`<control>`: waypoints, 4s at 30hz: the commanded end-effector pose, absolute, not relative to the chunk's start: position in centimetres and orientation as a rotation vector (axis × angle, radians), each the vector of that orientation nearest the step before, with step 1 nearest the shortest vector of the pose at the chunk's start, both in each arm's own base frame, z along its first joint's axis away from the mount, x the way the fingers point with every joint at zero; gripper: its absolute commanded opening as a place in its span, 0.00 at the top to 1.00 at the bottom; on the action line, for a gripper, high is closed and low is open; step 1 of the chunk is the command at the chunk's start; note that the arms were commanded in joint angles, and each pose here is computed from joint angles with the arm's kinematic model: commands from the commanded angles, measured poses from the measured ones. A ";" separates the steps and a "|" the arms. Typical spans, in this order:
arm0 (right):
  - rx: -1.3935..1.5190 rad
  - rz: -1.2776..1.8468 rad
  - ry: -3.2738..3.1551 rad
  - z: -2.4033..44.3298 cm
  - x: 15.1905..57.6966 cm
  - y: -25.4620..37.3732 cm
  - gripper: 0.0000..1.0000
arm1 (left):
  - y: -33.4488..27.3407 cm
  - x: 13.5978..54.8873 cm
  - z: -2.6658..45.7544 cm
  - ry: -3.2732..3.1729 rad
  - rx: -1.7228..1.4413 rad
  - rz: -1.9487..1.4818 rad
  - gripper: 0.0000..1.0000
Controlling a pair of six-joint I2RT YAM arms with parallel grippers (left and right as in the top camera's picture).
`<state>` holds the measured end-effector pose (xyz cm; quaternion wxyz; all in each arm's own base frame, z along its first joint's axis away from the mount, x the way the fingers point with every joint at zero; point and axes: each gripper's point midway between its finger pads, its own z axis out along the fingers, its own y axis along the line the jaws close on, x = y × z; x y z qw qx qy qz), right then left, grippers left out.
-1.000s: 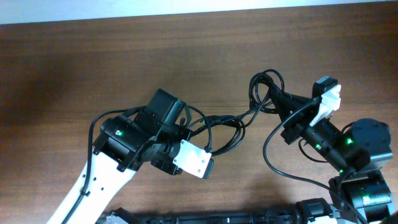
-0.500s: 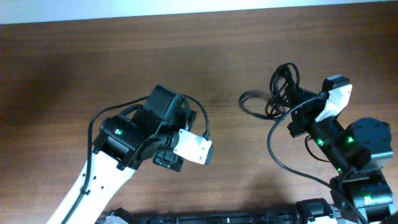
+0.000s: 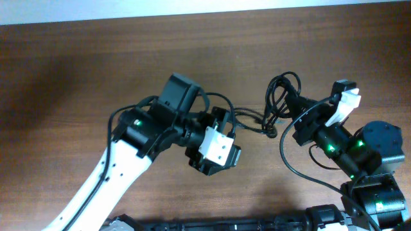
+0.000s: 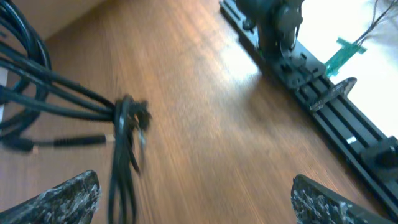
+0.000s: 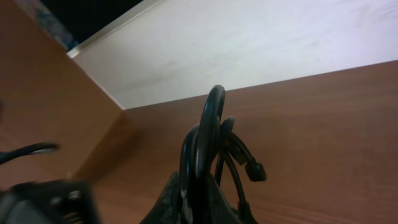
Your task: Untangle cables
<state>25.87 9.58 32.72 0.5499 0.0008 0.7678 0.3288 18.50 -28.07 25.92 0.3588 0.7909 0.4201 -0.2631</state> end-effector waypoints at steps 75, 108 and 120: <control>0.362 0.240 2.056 25.8 25.5 1.1 0.96 | -23.0 12.6 36.0 0.766 1.834 -0.578 1.00; 0.369 0.233 2.065 25.6 25.4 1.0 0.96 | -15.1 28.6 36.3 1.888 0.741 -0.628 1.00; 0.369 0.234 2.065 25.5 25.4 1.0 0.96 | -11.7 31.7 35.2 2.059 0.285 -0.558 1.00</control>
